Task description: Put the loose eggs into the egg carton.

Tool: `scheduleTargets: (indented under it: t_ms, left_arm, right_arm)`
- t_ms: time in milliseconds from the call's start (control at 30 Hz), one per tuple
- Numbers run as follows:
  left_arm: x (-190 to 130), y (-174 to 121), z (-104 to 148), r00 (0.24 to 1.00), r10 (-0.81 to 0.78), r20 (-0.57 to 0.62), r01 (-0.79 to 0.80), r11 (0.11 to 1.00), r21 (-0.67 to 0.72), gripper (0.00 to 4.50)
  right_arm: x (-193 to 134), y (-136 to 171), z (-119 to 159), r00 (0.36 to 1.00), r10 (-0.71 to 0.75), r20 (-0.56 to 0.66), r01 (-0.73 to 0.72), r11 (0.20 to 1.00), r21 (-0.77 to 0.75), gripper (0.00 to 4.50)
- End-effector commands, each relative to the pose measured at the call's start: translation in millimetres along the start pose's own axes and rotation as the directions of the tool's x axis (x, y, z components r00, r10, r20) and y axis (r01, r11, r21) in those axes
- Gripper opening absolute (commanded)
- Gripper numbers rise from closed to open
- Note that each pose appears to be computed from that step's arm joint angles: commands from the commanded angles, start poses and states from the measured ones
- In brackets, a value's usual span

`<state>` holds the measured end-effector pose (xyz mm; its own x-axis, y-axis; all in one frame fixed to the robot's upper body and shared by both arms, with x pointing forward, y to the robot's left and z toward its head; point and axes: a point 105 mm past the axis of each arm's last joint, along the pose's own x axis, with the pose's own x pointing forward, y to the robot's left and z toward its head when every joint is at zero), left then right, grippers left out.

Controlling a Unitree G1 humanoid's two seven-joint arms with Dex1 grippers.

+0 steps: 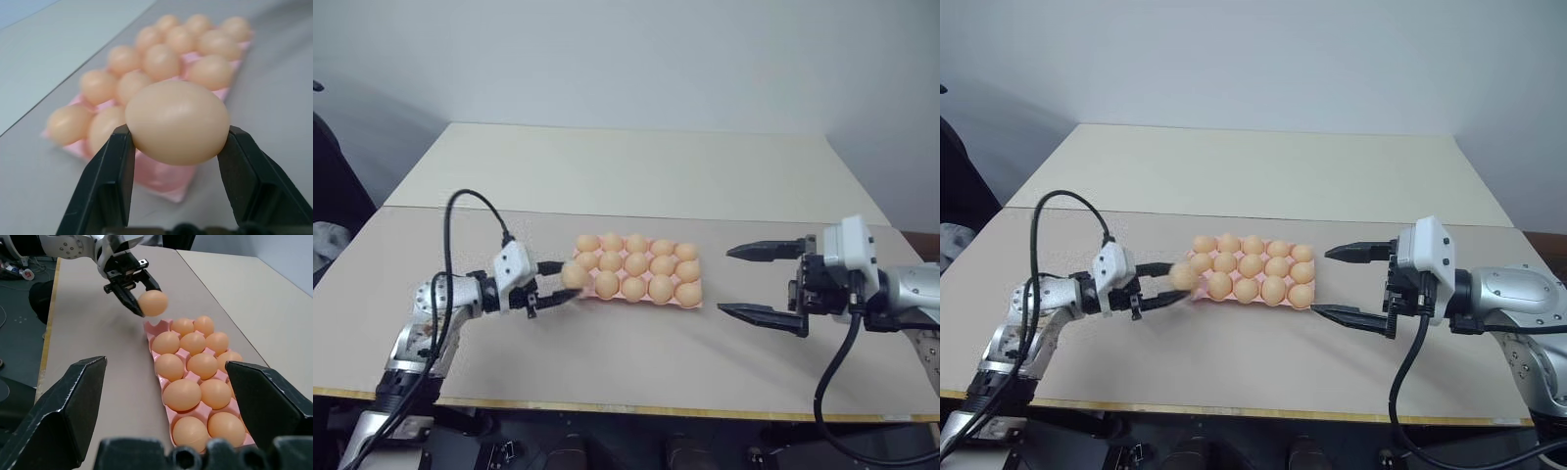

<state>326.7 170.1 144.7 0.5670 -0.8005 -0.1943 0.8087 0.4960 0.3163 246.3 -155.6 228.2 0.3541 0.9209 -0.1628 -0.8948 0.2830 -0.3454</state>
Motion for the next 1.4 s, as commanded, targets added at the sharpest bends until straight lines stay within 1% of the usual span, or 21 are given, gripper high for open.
scheduleTargets:
  t_ms: [33,133,200,300,400,433,500,600,767,867,967,1067,1200,1300,1400]
  left_arm:
    - [1,8,3,0.995,0.102,-0.012,-0.102,0.995,-0.009,2.35]
    - [5,7,4,0.994,0.111,0.008,-0.111,0.994,0.012,2.35]
    - [7,6,5,0.995,0.102,0.019,-0.102,0.995,-0.003,2.35]
    - [10,6,3,0.995,0.102,-0.002,-0.102,0.995,0.016,2.35]
    - [11,3,2,0.997,0.078,-0.006,-0.078,0.997,0.005,2.35]
    - [12,2,2,0.997,0.073,-0.002,-0.073,0.997,0.005,2.93]
    - [13,1,3,0.998,0.056,0.009,-0.056,0.998,0.008,3.46]
    - [14,1,4,0.999,0.049,0.016,-0.049,0.999,0.011,4.47]
    - [6,9,7,0.997,0.073,0.021,-0.073,0.997,0.032,4.47]
    - [-11,14,14,0.996,0.075,0.045,-0.076,0.996,0.037,4.47]
    - [-38,19,20,0.996,0.066,0.058,-0.067,0.998,0.022,4.47]
    - [-69,19,22,1.0,0.027,-0.006,-0.026,0.997,0.07,4.47]
    - [-110,18,31,0.998,-0.006,-0.066,0.009,0.999,0.05,4.47]
    - [-130,18,37,0.997,0.009,-0.077,-0.006,0.999,0.038,4.47]
    - [-142,12,40,0.997,0.019,-0.075,-0.018,1.0,0.019,4.47]
  right_arm:
    - [0,0,9,1.0,-0.002,0.019,0.003,0.999,-0.043,4.5]
    - [1,-1,9,1.0,-0.001,0.02,0.002,0.999,-0.046,4.5]
    - [1,-1,9,1.0,0.0,0.02,0.001,0.999,-0.049,4.5]
    - [1,-2,10,1.0,-0.001,0.021,0.002,0.999,-0.051,4.5]
    - [1,-2,10,1.0,-0.004,0.021,0.005,0.999,-0.054,4.5]
    - [1,-2,10,1.0,-0.005,0.021,0.006,0.999,-0.054,4.5]
    - [0,-2,10,1.0,-0.008,0.021,0.009,0.998,-0.055,4.5]
    - [0,-2,10,1.0,-0.011,0.021,0.012,0.998,-0.055,4.5]
    - [1,-2,9,1.0,-0.014,0.023,0.015,0.998,-0.054,4.5]
    - [1,-2,9,1.0,-0.017,0.023,0.018,0.999,-0.051,4.5]
    - [0,-3,8,1.0,-0.019,0.023,0.02,0.999,-0.043,4.5]
    - [-3,-5,6,1.0,-0.021,0.021,0.022,0.999,-0.026,4.5]
    - [-8,-4,0,1.0,0.02,-0.007,-0.02,1.0,-0.006,4.5]
    - [-10,-5,-2,1.0,0.029,-0.01,-0.029,1.0,0.0,4.5]
    - [-10,-6,-4,0.999,0.042,-0.015,-0.042,0.999,0.005,4.5]
